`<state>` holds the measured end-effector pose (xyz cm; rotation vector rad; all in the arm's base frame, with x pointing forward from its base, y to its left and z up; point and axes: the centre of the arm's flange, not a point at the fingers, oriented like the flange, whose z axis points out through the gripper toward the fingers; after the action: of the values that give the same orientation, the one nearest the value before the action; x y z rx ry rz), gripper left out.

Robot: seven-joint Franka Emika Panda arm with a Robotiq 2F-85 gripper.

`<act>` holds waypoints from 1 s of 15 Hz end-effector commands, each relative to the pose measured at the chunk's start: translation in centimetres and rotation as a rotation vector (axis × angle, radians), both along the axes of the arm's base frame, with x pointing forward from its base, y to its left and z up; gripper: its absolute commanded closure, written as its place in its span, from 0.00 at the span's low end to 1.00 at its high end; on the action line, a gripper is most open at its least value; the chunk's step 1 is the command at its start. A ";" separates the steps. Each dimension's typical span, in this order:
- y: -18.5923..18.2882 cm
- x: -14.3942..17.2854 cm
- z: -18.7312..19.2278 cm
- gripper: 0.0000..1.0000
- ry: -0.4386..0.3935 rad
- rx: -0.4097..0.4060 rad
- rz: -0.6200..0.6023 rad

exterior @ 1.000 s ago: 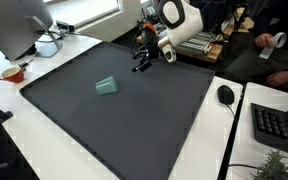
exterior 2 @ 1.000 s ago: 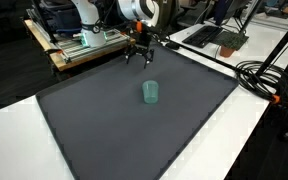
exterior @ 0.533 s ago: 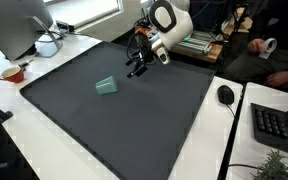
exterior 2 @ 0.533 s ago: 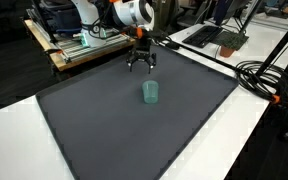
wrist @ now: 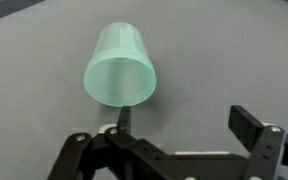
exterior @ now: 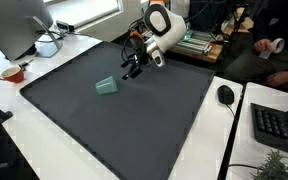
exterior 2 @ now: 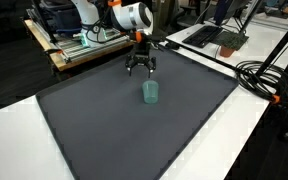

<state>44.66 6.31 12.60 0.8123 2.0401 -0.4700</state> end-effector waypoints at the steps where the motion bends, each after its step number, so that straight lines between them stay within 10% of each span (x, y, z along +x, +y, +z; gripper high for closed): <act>1: 0.0 0.4 -0.9 0.00 -0.069 -0.050 0.048; 12: -1.6 3.1 -4.3 0.01 -0.120 -0.038 0.002; 15: -1.7 3.7 -4.9 0.26 -0.129 -0.044 0.002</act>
<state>47.30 5.00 8.81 0.7970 1.9309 -0.4592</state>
